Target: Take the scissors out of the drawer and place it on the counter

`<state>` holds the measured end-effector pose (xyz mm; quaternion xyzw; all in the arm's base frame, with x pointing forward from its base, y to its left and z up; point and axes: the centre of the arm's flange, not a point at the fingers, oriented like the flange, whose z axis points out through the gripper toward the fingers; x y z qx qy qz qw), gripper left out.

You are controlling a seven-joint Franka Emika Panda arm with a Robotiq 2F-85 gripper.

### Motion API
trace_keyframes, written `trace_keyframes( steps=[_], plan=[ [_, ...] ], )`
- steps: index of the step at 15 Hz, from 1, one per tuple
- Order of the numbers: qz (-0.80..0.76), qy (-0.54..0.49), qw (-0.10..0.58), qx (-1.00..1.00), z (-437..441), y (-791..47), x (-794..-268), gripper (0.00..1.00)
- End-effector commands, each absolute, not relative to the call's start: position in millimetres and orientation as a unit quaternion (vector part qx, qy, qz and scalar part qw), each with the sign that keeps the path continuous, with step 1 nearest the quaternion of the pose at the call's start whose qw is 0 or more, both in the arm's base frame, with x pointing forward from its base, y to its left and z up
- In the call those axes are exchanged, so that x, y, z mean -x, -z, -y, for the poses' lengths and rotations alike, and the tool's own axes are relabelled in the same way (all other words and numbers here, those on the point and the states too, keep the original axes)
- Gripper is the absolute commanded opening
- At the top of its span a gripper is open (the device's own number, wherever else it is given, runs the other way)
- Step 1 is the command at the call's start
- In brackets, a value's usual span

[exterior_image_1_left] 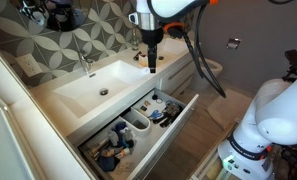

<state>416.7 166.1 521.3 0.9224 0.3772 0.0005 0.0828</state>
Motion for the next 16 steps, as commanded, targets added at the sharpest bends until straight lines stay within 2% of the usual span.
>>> trace_keyframes(
  steps=[1,6,11,12,16],
  plan=[
    [-0.466,-0.005,0.104,-0.879,-147.9,-468.3,-442.5,1.00],
    [-0.582,-0.001,0.085,-0.809,-113.3,-396.3,-467.4,1.00],
    [-0.619,0.021,0.073,-0.781,-88.5,-333.1,-488.3,1.00],
    [-0.605,0.015,0.073,-0.793,-97.4,-354.3,-475.6,1.00],
    [-0.611,0.027,0.064,-0.789,-89.9,-329.6,-481.4,1.00]
  ],
)
